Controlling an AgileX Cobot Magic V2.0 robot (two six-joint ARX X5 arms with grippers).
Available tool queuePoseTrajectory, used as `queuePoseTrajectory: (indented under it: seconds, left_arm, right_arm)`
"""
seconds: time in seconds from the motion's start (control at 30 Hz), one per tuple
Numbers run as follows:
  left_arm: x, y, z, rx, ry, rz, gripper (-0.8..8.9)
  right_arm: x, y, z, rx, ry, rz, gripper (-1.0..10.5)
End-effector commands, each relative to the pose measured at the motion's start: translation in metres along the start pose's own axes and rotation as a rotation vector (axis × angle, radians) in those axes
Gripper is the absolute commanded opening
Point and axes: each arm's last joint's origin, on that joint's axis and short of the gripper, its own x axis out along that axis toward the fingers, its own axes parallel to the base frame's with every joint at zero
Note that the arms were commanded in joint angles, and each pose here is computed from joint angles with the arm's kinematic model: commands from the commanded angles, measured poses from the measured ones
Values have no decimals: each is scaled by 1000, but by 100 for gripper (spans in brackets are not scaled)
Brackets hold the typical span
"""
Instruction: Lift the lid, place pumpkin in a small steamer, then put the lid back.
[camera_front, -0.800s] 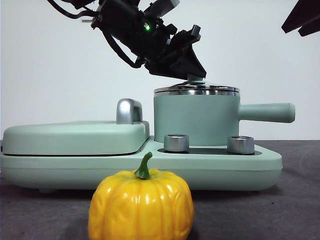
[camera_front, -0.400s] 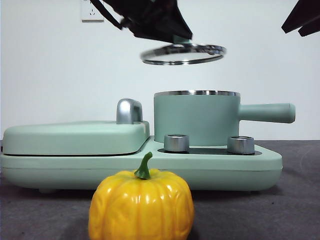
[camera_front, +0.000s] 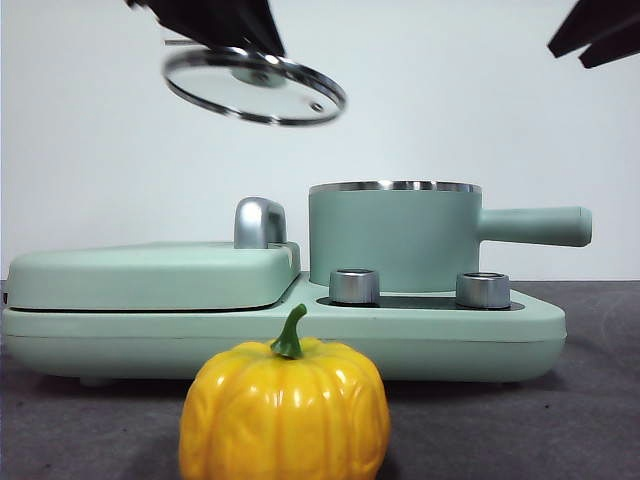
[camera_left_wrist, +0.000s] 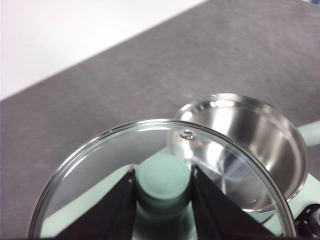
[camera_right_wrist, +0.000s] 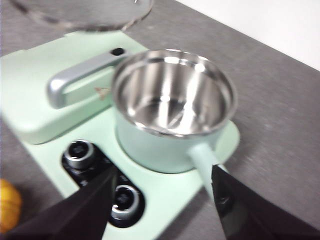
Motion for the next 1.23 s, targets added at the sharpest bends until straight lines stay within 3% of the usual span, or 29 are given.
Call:
queuePoseTrajectory:
  seconds: [0.03,0.23,0.4,0.7,0.9,1.1,1.23]
  left_arm:
    - [-13,1,2,-15,-37,11,13]
    - [-40,8,-23,-31,3,86,13]
    - [-68,16,-48,-105,13,138,13]
    - [-116,30,-76,-173,33,286,13]
    - [-135,38,-79,-200,10,356,12]
    - [-143,44,-81,-217,-5,409,12]
    - [-144,47,-82,-217,-1,427,12]
  right_arm:
    - [2,7,7,-24,-11,55,337]
    - [17,31,3,-105,71,227,338]
    - [35,53,2,-168,126,355,338]
    - [71,85,-10,-267,256,534,340]
    - [95,106,-17,-313,286,610,467]
    - [115,125,-24,-347,300,663,467]
    - [129,132,-31,-365,318,653,470]
